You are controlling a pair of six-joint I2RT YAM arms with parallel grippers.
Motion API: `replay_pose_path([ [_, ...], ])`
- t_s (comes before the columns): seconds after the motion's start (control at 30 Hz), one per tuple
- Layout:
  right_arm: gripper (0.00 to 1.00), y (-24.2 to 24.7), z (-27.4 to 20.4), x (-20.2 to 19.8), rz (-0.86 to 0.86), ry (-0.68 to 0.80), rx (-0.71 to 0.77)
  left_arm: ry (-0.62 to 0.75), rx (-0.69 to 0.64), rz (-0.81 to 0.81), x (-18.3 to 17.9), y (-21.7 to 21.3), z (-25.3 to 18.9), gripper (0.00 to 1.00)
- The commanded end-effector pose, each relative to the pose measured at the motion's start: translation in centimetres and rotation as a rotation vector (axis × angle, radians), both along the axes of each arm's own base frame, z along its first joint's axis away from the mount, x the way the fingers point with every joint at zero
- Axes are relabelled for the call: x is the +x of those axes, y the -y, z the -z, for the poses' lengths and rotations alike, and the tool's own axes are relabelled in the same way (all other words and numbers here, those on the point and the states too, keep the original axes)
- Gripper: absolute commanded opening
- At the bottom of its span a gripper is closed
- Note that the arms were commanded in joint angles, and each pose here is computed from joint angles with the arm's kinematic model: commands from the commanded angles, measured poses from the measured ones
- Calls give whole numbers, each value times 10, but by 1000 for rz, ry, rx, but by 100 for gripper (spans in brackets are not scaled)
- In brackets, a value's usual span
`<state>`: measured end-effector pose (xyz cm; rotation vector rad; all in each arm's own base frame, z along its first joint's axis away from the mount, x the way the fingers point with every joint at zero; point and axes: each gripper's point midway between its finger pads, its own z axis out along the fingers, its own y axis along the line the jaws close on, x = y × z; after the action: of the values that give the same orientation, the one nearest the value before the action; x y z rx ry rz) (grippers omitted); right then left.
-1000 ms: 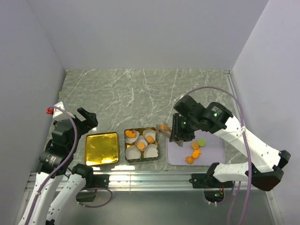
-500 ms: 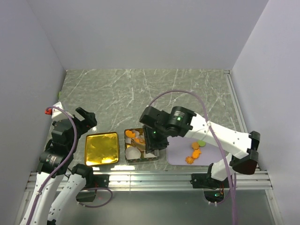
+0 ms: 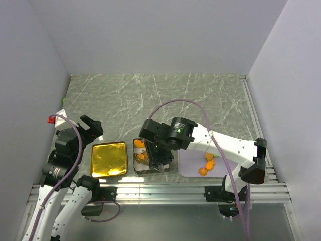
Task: Pack the cookies
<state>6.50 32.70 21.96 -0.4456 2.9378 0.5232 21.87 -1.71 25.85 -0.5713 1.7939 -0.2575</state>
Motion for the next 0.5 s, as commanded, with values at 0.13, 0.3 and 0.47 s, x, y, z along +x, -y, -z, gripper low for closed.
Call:
replay_pose_path([
  [0.13, 45, -5, -9, -5, -6, 14, 39, 45, -7, -11, 3, -2, -9, 93],
  [0.3, 48, -3, -7, -5, -6, 20, 31, 44, -8, -14, 3, -3, -9, 93],
  [0.47, 49, 1, -9, -2, 7, 31, 25, 44, -9, -20, 2, -4, -9, 93],
])
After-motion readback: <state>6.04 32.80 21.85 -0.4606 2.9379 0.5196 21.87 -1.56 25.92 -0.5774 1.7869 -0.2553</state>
